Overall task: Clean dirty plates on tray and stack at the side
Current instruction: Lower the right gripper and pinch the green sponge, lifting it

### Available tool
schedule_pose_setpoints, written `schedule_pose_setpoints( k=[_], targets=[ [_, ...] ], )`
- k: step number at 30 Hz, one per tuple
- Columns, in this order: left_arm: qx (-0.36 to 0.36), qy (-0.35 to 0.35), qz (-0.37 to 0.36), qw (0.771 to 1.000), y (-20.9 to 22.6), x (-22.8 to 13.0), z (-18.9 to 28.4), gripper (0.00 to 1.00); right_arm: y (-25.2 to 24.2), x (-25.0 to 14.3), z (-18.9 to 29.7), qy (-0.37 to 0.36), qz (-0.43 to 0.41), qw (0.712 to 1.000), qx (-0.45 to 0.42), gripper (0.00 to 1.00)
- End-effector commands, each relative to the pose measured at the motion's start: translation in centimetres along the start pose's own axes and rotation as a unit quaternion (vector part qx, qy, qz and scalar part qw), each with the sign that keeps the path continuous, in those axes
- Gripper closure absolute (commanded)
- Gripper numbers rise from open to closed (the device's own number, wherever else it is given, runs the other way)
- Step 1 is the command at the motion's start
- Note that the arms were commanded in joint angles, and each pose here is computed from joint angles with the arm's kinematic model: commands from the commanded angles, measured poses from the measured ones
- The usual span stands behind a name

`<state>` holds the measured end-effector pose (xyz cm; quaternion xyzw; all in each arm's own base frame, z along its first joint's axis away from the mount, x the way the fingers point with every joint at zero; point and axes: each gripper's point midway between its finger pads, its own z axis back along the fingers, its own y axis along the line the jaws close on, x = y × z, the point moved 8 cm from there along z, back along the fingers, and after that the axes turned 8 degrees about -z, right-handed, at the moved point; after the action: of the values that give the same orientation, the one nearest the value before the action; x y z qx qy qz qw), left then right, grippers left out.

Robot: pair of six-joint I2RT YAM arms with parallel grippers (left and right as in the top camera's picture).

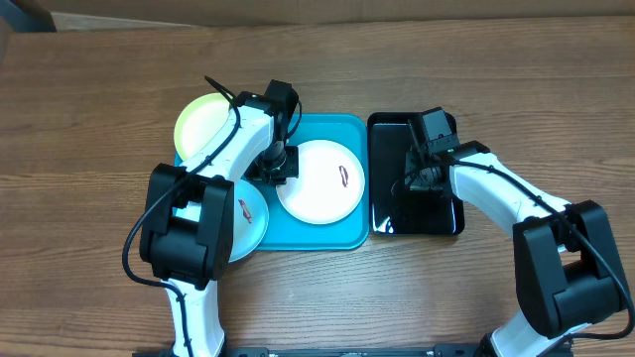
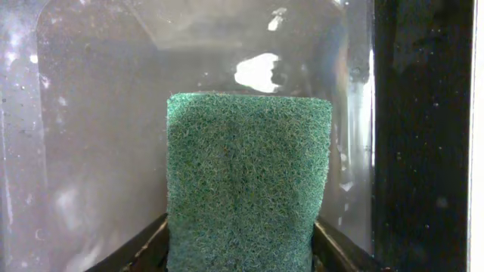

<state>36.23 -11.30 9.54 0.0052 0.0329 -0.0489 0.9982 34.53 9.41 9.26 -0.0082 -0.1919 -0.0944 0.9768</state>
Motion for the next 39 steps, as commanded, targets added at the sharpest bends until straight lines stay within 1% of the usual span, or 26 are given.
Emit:
schedule_pose_setpoints(
  k=[1,2,3,4,5,6,25,26,28,37,39],
  targets=[
    [0.01,0.012,0.01,1.0,0.2,-0.3,-0.7,0.94,0.0,0.2,0.1,-0.01,-0.002,1.0,0.001,0.55],
    [0.01,0.011,0.01,1.0,0.1,-0.3,-0.7,0.94,0.0,0.3,0.1,-0.012,-0.002,1.0,0.002,0.59],
    [0.009,0.01,0.01,1.0,0.1,-0.2,-0.7,0.94,0.1,0.3,0.1,-0.013,-0.003,1.0,0.003,0.66],
    [0.009,0.01,0.01,1.0,0.1,-0.2,-0.7,0.94,0.1,0.3,0.1,-0.014,-0.003,1.0,0.003,0.74],
    [0.01,0.01,0.01,1.0,0.2,-0.2,-0.7,0.94,0.1,0.4,0.1,-0.015,-0.003,1.0,0.004,0.88],
    [0.01,0.01,0.01,1.0,0.2,-0.2,-0.7,0.94,0.1,0.4,0.1,-0.015,-0.003,1.0,0.004,0.96],
    [0.008,-0.005,0.01,1.0,0.1,0.3,-0.7,0.93,0.7,1.3,1.3,-0.003,0.0,1.0,0.017,0.96],
    [0.008,-0.005,0.009,1.0,0.0,0.2,-0.7,0.92,0.7,1.4,1.4,-0.002,0.0,1.0,0.017,0.96],
    [0.008,-0.005,0.01,1.0,0.0,0.2,-0.7,0.86,0.8,1.7,1.8,-0.001,0.0,1.0,0.016,0.96],
    [0.007,-0.006,0.009,1.0,0.0,0.3,-0.7,0.84,1.3,3.7,4.4,0.005,0.001,1.0,0.013,0.96],
    [0.006,-0.007,0.011,1.0,-0.1,0.3,-0.7,0.81,1.3,3.9,4.9,0.011,0.002,1.0,0.01,0.96]
  ],
)
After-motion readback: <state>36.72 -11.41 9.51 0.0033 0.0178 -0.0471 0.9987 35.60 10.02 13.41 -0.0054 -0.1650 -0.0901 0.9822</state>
